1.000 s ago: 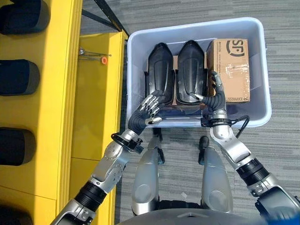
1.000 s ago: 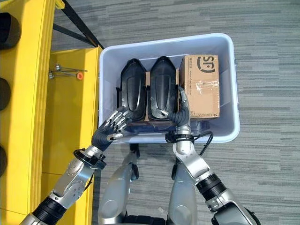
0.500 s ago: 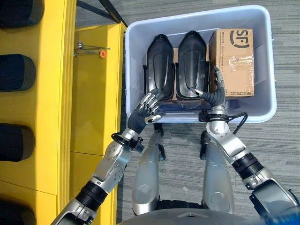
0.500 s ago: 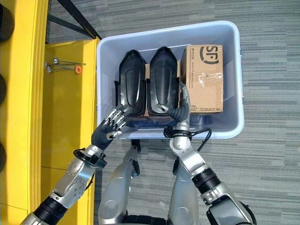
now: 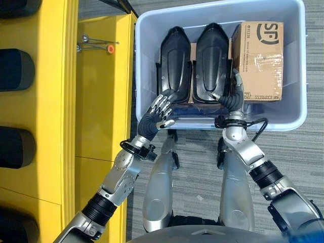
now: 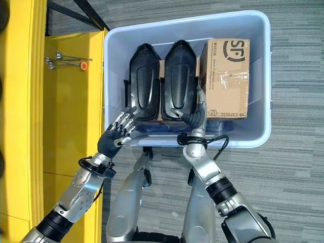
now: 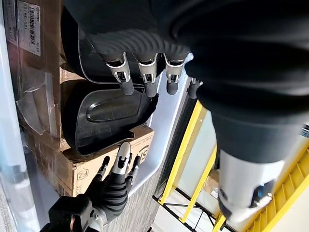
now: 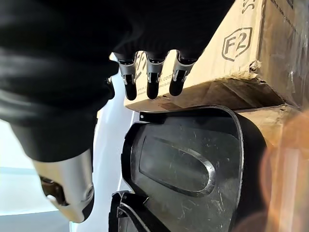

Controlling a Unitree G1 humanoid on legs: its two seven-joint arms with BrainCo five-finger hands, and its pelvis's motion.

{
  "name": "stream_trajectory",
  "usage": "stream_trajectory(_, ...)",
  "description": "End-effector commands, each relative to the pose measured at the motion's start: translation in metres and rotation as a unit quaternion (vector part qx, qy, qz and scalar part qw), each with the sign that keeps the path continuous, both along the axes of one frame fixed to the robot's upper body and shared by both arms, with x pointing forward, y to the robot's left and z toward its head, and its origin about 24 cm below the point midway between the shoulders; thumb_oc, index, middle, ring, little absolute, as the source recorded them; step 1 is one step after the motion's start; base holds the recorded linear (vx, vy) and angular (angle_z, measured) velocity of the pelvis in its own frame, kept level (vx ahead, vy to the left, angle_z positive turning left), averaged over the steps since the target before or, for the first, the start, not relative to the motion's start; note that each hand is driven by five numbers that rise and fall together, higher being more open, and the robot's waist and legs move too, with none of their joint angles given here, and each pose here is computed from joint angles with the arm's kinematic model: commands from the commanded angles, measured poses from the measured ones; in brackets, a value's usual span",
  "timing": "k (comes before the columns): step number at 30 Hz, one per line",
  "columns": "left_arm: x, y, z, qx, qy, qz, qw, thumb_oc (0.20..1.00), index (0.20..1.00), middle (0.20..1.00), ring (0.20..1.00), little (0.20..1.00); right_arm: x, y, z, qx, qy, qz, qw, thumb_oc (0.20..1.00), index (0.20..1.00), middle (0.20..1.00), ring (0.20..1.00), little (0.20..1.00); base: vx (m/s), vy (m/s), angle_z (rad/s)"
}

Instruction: Move parts from the plastic box to the shelf.

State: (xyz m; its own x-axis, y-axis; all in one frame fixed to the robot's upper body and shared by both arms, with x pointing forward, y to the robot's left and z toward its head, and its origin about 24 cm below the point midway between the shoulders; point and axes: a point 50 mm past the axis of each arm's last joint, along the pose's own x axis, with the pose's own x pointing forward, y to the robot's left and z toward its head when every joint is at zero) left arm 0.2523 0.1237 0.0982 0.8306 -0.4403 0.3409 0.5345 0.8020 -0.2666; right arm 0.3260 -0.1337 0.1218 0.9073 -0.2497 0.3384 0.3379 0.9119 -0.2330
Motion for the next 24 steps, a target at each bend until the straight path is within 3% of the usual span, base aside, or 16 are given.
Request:
stream_trajectory(1, -0.004, -0.015, 0.027, -0.023, -0.072, -0.021, 0.997, 1.0, 1.0, 1.0, 1.0, 1.0, 0.008, 0.005, 0.024, 0.035, -0.047, -0.007, 0.998, 1.0, 1.0, 1.0, 1.0, 1.0, 0.0, 0.0, 0.0)
stream_trajectory(24, -0.001, -0.028, 0.035, 0.003, -0.09, -0.048, 0.995, 1.0, 1.0, 1.0, 1.0, 1.0, 0.033, -0.03, 0.032, 0.112, -0.016, -0.077, 0.991, 1.0, 1.0, 1.0, 1.0, 1.0, 0.01, -0.001, 0.01)
